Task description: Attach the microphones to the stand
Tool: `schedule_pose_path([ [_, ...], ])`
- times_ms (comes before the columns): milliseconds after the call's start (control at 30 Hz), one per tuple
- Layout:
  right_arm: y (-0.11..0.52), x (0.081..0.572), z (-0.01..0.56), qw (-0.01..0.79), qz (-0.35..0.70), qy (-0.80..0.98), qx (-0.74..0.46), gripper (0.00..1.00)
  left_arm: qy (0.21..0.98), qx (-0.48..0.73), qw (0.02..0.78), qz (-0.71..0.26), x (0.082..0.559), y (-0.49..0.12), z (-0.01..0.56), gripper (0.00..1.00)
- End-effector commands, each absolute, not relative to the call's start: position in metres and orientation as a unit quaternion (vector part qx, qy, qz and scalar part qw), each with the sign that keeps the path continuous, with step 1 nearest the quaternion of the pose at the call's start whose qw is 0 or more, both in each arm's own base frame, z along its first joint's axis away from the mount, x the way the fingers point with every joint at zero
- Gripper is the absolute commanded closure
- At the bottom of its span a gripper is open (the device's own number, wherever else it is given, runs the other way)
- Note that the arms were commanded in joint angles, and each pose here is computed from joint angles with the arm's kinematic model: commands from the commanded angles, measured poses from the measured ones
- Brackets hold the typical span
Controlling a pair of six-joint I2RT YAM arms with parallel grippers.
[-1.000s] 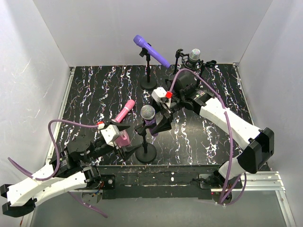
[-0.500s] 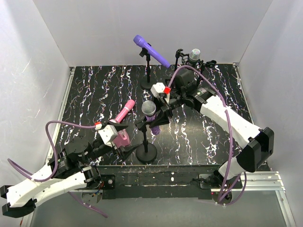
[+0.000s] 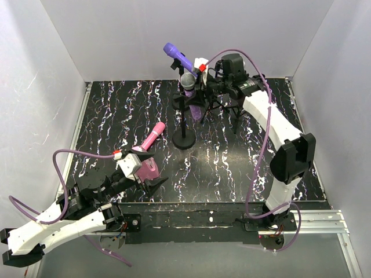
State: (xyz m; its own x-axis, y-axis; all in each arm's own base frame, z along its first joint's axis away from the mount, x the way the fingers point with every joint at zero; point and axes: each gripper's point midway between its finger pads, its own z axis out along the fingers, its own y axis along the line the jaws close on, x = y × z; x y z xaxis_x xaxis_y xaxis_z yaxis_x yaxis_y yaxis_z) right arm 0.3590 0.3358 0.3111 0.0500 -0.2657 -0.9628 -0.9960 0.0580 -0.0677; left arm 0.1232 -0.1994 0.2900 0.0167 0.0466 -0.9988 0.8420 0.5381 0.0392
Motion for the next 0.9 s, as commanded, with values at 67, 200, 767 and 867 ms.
schedule_pose_path([
  [67,0.337,0.432,0.352,0.566,0.293,0.57,-0.519,0.78,0.622,0.344,0.629,-0.316,0.125,-0.191,0.301,0.02],
  [200,0.329,0.453,0.349,0.577,0.27,0.587,-0.5,0.77,0.623,0.34,0.631,-0.313,0.125,-0.186,0.299,0.02],
  [767,0.328,0.417,0.362,0.556,0.33,0.578,-0.498,0.25,0.622,0.339,0.632,-0.314,0.126,-0.188,0.302,0.02],
  [867,0.323,0.413,0.366,0.556,0.326,0.585,-0.494,0.22,0.621,0.338,0.632,-0.317,0.125,-0.188,0.304,0.02],
])
